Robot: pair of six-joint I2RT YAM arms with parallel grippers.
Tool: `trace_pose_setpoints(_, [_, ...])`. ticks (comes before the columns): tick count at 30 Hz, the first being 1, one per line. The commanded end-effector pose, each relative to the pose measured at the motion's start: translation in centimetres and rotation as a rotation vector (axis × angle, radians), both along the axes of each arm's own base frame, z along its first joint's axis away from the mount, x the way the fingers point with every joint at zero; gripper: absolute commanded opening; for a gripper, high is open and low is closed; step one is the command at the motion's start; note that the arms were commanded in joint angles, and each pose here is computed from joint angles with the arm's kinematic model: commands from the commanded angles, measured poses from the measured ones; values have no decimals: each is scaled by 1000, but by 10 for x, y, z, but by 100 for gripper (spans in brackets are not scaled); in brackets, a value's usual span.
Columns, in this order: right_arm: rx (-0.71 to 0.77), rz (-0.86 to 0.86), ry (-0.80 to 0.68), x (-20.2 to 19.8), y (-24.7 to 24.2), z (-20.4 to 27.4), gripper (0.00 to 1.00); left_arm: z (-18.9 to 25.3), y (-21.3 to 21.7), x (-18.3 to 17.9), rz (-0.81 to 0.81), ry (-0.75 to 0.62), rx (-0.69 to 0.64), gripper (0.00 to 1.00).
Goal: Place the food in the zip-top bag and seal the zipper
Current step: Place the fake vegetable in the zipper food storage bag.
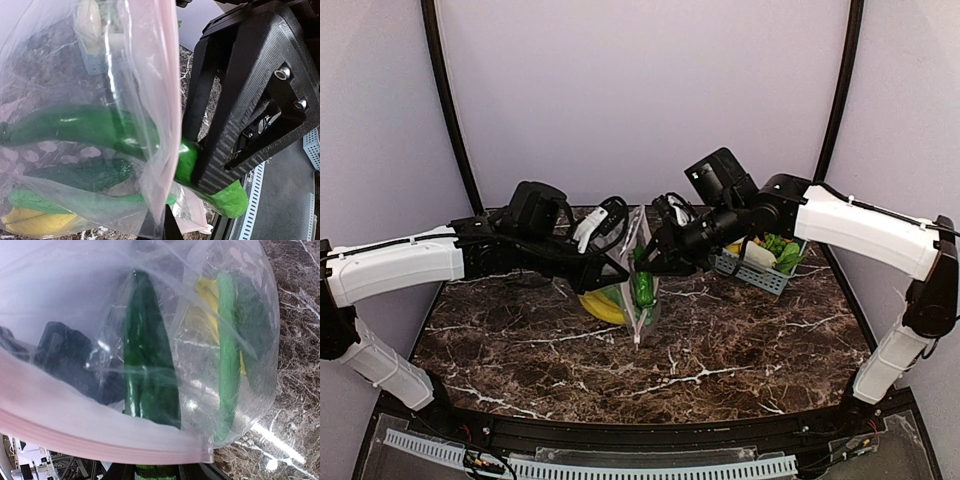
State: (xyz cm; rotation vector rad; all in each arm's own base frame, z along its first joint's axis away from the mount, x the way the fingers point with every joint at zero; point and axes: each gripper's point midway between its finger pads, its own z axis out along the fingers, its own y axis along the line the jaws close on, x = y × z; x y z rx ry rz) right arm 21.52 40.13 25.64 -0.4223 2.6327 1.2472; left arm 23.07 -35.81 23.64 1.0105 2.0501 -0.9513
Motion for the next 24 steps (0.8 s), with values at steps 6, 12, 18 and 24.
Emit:
trace_pose_setpoints(6, [20, -92, -100, 27, 11, -2, 20, 5, 0, -3, -21, -18, -4, 1])
trace_pose_setpoints(12, [-22, -137, -165, 38, 13, -10, 20, 4, 0, -4, -24, -15, -3, 1])
trace_pose_setpoints(18, [-93, -129, -256, 44, 13, -19, 20, 5, 1, -3, -19, -21, 0, 1])
trace_pose_setpoints(24, [-194, -109, -339, 46, 9, -34, 22, 6, 4, 0, -1, -43, 12, 1])
